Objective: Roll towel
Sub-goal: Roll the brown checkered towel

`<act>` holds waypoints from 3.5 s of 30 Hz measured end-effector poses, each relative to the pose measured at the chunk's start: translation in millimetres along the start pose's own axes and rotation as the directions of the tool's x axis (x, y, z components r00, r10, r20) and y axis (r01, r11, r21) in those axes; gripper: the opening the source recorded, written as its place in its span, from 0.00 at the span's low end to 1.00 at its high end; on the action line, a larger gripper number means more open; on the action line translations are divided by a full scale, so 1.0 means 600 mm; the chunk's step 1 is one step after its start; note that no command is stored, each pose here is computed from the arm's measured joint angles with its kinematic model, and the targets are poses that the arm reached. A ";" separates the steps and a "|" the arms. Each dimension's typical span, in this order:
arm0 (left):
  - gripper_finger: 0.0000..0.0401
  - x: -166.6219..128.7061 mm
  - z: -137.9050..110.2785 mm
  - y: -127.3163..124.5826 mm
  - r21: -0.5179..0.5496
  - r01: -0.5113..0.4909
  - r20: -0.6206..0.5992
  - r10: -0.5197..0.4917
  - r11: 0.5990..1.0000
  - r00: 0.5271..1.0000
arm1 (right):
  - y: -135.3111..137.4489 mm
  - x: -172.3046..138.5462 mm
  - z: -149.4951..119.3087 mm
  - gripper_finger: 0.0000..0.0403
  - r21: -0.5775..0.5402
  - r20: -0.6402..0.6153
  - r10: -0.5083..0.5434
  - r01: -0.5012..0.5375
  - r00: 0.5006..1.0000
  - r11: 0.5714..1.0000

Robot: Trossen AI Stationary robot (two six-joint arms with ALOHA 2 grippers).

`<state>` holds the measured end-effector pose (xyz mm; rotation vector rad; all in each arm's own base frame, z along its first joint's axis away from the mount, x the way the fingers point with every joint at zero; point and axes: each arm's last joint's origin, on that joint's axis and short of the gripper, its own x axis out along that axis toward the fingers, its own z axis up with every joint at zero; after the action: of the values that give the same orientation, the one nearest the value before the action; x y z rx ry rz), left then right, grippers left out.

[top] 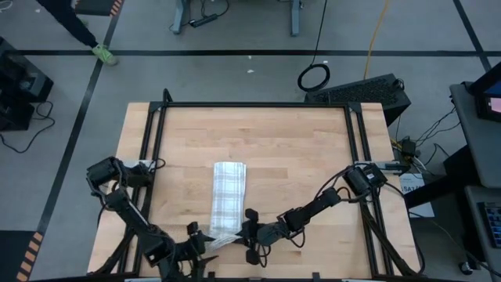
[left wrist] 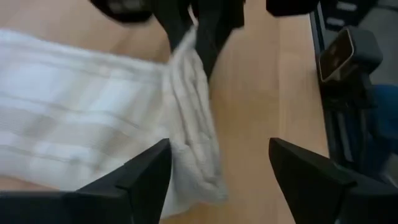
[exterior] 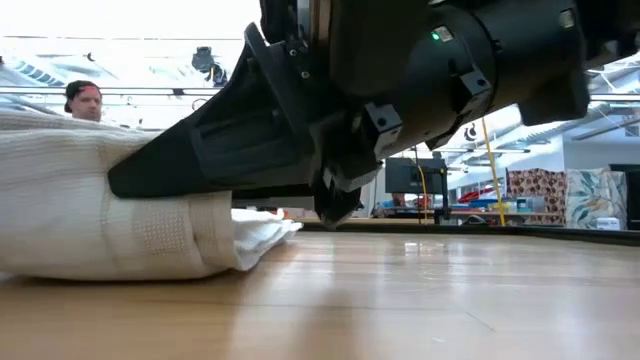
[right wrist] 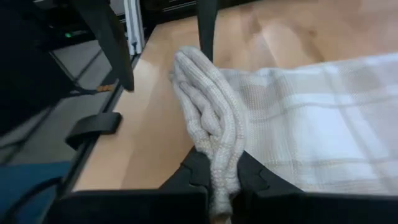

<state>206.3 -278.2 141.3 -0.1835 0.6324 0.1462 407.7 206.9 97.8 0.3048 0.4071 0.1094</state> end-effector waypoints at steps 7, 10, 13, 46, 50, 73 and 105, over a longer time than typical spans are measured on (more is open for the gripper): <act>0.68 -0.021 -0.017 0.001 0.104 -0.084 0.104 0.073 0.991 0.992 | -0.012 0.004 0.006 0.04 0.097 -0.030 0.059 -0.056 0.998 0.994; 0.68 -0.017 -0.021 -0.002 0.138 -0.076 0.094 0.063 0.988 0.994 | -0.015 0.006 0.007 0.04 0.117 -0.037 0.073 -0.069 0.997 0.991; 0.68 -0.006 -0.032 -0.007 0.198 -0.074 0.092 0.057 0.977 0.994 | -0.018 0.007 0.009 0.04 0.130 -0.038 0.074 -0.069 0.997 0.989; 0.05 0.007 0.048 0.025 -0.088 0.019 -0.099 -0.028 0.996 0.995 | 0.015 -0.017 0.035 0.18 0.189 -0.042 0.146 -0.136 0.988 0.972; 0.05 0.023 0.052 0.039 -0.069 0.018 -0.174 -0.029 0.997 0.984 | 0.027 -0.032 0.032 0.30 0.023 -0.111 0.100 -0.098 0.989 0.995; 0.05 0.056 0.097 0.078 -0.298 0.124 -0.114 -0.165 0.946 0.980 | 0.160 -0.108 -0.012 0.45 -0.654 0.120 -0.241 0.259 0.963 0.711; 0.05 0.113 0.092 0.168 -0.664 0.137 0.037 -0.150 0.735 0.988 | 0.010 -0.057 0.019 0.53 -0.940 -0.070 -0.501 0.111 0.863 0.322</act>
<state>272.6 -162.6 131.7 -0.9349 0.5589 0.2187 381.1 203.7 122.4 -0.9778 0.7027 -0.0126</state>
